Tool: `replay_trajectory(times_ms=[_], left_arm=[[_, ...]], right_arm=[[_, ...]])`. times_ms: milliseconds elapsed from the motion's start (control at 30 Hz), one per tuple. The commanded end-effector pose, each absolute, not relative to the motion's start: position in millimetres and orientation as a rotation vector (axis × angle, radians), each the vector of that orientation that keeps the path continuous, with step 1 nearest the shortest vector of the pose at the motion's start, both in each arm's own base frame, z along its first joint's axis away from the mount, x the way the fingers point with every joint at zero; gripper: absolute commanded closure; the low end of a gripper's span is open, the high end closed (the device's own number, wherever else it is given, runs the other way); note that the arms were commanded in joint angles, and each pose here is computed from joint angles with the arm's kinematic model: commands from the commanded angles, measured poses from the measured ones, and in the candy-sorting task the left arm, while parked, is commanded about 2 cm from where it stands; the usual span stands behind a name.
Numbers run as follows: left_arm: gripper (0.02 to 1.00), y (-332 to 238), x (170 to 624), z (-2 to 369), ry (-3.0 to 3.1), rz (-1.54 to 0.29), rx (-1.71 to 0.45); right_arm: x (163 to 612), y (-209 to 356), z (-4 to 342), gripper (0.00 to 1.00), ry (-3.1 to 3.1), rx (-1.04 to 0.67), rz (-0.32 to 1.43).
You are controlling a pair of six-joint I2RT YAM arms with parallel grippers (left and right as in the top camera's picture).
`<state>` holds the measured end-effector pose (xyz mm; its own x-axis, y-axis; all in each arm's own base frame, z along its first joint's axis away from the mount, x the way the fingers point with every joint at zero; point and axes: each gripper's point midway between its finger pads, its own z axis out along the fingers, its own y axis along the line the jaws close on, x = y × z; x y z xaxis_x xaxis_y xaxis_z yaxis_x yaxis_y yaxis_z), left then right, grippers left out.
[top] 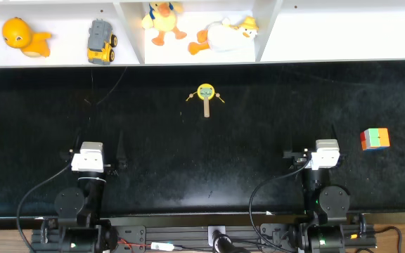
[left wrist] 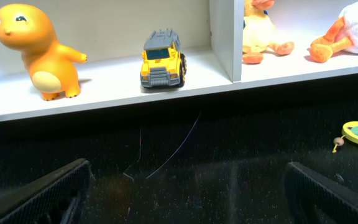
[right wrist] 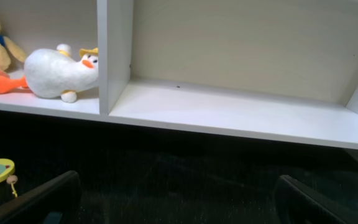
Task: Store Toys
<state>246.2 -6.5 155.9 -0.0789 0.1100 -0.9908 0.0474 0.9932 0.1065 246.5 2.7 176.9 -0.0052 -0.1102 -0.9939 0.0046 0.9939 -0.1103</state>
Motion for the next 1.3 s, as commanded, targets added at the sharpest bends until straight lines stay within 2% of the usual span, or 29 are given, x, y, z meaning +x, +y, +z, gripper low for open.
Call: replay_trajectory(times_ms=[33, 267, 433, 567, 733, 933, 1133, 1300], left_arm=[[0.020, -6, 246, 157, 1.645, 0.047, 0.109], [0.020, -6, 246, 157, 1.645, 0.047, 0.109], [0.020, -6, 246, 157, 1.645, 0.047, 0.109], [0.020, -6, 246, 157, 1.645, 0.047, 0.109], [0.020, -6, 246, 157, 1.645, 0.047, 0.109], [0.020, -6, 246, 157, 1.645, 0.047, 0.109], [0.020, -6, 246, 157, 1.645, 0.047, 0.109], [0.020, -6, 246, 157, 1.645, 0.047, 0.109]], right_arm=[[247, 5, 173, 0.005, 1.575, -0.089, -0.084], [247, 5, 172, 0.005, 1.581, -0.090, -0.084], [255, -3, 159, 0.005, 1.699, -0.068, -0.125], [266, 10, 166, 0.005, 1.837, -0.018, -0.012], [279, 43, 176, 0.005, 2.082, -0.036, 0.104], [282, 101, 162, 0.003, 2.413, 0.011, 0.239], [293, 158, 126, 0.005, 2.606, -0.022, 0.237], [315, 187, 106, 0.003, 2.608, 0.000, 0.094]])
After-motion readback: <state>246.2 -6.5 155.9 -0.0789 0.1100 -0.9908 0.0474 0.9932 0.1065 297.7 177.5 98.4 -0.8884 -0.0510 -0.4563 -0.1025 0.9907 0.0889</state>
